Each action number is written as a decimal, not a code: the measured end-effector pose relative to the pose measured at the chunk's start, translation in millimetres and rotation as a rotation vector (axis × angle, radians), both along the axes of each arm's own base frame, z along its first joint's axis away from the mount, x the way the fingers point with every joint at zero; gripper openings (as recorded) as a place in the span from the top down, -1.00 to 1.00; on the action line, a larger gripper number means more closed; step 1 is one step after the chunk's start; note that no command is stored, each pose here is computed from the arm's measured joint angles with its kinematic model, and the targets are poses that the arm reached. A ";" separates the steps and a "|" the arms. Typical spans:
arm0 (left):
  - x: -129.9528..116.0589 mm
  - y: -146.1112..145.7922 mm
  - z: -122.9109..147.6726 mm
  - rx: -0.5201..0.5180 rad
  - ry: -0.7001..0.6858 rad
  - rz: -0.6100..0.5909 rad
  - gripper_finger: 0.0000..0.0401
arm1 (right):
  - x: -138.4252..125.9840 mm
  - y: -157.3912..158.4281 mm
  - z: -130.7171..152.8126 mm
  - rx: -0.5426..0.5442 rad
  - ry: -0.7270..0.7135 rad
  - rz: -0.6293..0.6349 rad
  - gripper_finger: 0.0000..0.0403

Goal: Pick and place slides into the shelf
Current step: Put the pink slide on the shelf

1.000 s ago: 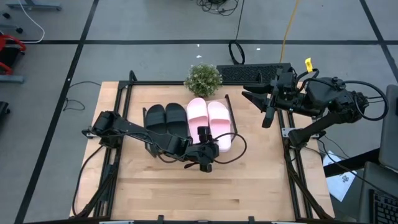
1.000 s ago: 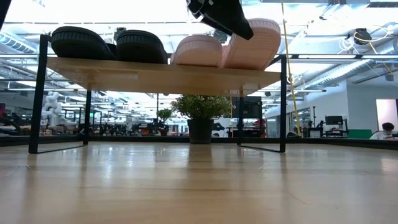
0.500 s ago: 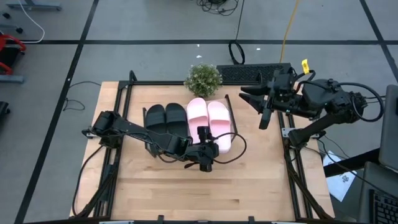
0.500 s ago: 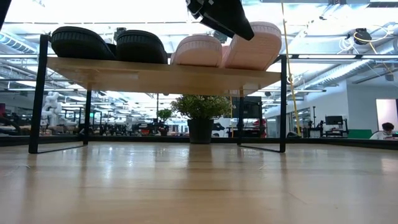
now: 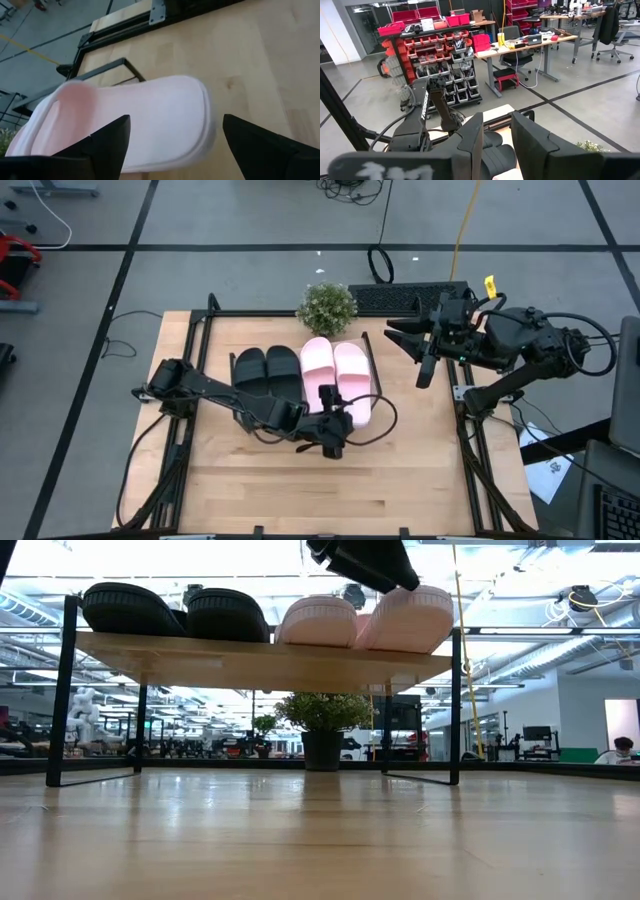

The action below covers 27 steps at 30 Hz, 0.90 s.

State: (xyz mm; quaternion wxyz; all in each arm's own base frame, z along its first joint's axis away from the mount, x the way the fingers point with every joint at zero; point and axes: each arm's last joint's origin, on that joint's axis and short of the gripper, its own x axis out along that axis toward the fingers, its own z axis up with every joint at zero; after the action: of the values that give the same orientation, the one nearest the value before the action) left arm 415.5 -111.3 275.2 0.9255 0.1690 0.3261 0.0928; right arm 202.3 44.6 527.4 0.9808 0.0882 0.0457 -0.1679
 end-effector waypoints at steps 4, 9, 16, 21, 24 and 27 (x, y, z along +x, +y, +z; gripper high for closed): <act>-0.1 -0.9 1.0 0.011 -0.005 -0.006 -0.58 | 0.0 0.0 0.0 0.000 0.000 0.000 0.56; 0.4 0.4 1.0 -0.006 -0.013 0.011 -0.58 | 0.0 0.0 0.0 0.000 0.000 0.000 0.56; 0.9 -4.8 3.3 -0.005 -0.039 -0.008 -0.55 | -0.1 -0.1 0.1 0.000 -0.001 0.000 0.56; 1.7 -1.5 3.2 0.005 -0.037 0.000 -0.57 | -0.2 -0.1 0.1 -0.004 0.001 0.000 0.56; 1.4 -0.2 2.4 0.007 -0.026 0.002 -0.57 | -0.1 -0.1 0.1 -0.004 0.000 0.000 0.56; 0.8 0.5 1.6 0.010 -0.016 0.004 -0.57 | -0.1 -0.1 0.1 -0.004 0.000 0.000 0.56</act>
State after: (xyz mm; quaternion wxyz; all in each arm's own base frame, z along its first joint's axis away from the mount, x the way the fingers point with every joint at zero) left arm 416.3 -110.8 276.8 0.9270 0.1723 0.3185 0.0976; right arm 202.2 44.5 527.5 0.9809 0.0862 0.0455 -0.1680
